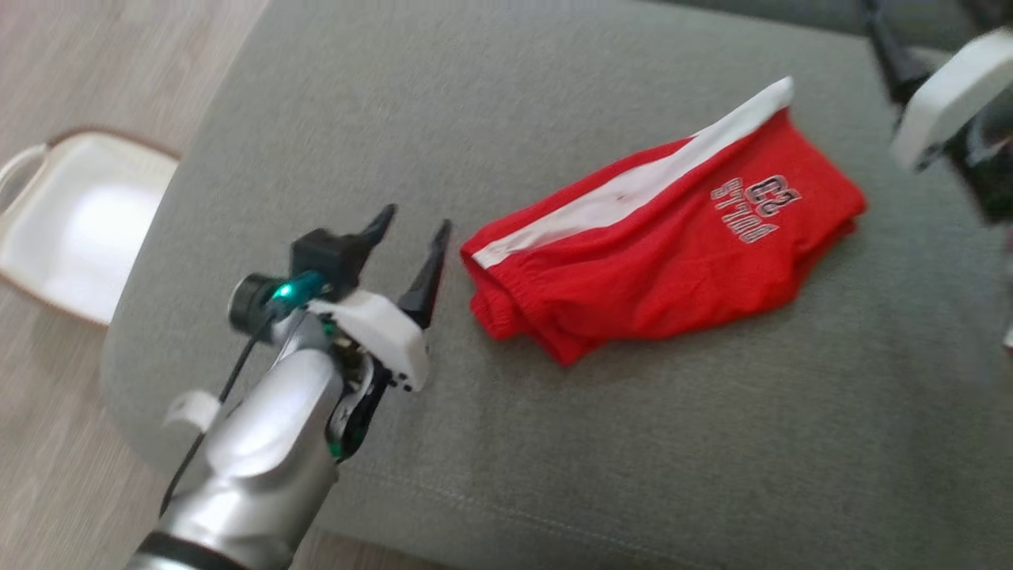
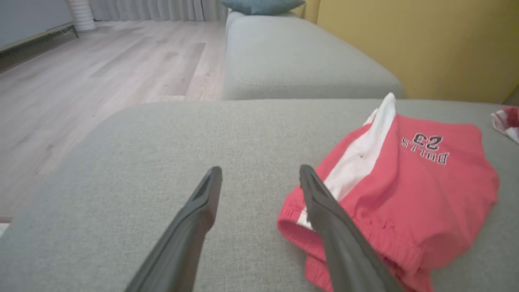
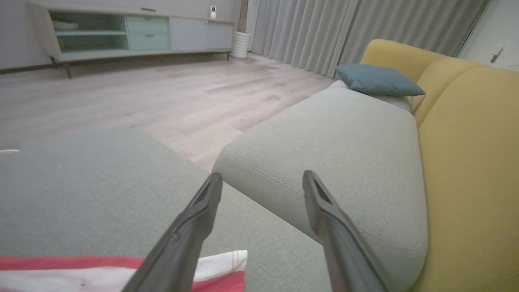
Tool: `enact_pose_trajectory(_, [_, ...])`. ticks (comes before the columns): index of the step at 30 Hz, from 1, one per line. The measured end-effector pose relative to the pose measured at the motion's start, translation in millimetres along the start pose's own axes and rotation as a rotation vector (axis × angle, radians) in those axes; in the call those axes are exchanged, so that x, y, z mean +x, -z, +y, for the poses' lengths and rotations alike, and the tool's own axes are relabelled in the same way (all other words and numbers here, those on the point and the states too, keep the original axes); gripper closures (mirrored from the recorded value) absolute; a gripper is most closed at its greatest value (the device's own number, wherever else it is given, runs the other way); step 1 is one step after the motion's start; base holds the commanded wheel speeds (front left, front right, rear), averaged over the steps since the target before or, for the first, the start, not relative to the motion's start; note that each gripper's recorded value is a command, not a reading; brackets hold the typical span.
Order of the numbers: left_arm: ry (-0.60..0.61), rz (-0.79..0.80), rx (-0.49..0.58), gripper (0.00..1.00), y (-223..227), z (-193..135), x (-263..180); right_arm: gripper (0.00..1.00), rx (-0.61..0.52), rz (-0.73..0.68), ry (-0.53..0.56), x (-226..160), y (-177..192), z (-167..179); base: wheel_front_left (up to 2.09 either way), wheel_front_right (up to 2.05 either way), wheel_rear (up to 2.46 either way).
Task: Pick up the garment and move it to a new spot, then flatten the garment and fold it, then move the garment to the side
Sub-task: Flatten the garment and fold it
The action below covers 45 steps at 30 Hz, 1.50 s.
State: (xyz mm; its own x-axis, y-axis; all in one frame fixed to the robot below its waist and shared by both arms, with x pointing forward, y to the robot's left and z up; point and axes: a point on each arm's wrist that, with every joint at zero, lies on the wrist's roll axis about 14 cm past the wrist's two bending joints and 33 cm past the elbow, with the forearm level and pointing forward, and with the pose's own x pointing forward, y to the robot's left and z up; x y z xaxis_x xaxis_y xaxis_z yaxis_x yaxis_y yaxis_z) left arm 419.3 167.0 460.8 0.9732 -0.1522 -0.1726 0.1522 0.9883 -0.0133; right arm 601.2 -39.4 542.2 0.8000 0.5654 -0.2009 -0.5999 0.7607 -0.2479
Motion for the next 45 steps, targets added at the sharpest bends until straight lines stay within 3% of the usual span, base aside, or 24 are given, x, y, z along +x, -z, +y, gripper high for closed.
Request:
enact_pose_trajectory(4, [-0.025,-0.073,-0.032,0.00,-19,1,-8,0.00,0.057,-0.072,0.009,-23,-5,12,0.00,0.00,0.00])
enact_pose_trajectory(14, [-0.129,-0.241,-0.162,0.00,-59,13,-33,0.00,0.222,-0.204,0.148,-89,-14,5,0.00,0.00,0.00])
enact_pose_trajectory(29, [-0.021,-0.266,-0.145,0.00,-48,-31,-62,0.00,0.380,-0.205,0.422,-210,68,37,0.00,0.00,0.00])
enact_pose_trajectory(35, [0.009,-0.223,-0.117,0.00,-30,-48,-67,0.00,0.427,-0.183,0.490,-235,84,51,0.00,0.00,0.00])
enact_pose_trajectory(42, [-0.009,-0.207,-0.105,0.00,-22,-43,-67,0.00,0.456,-0.159,0.490,-232,84,53,0.00,0.00,0.00])
enact_pose_trajectory(45, [-0.014,-0.186,-0.104,0.00,-14,-41,-69,0.00,0.565,-0.133,0.461,-222,88,59,0.00,0.00,0.00])
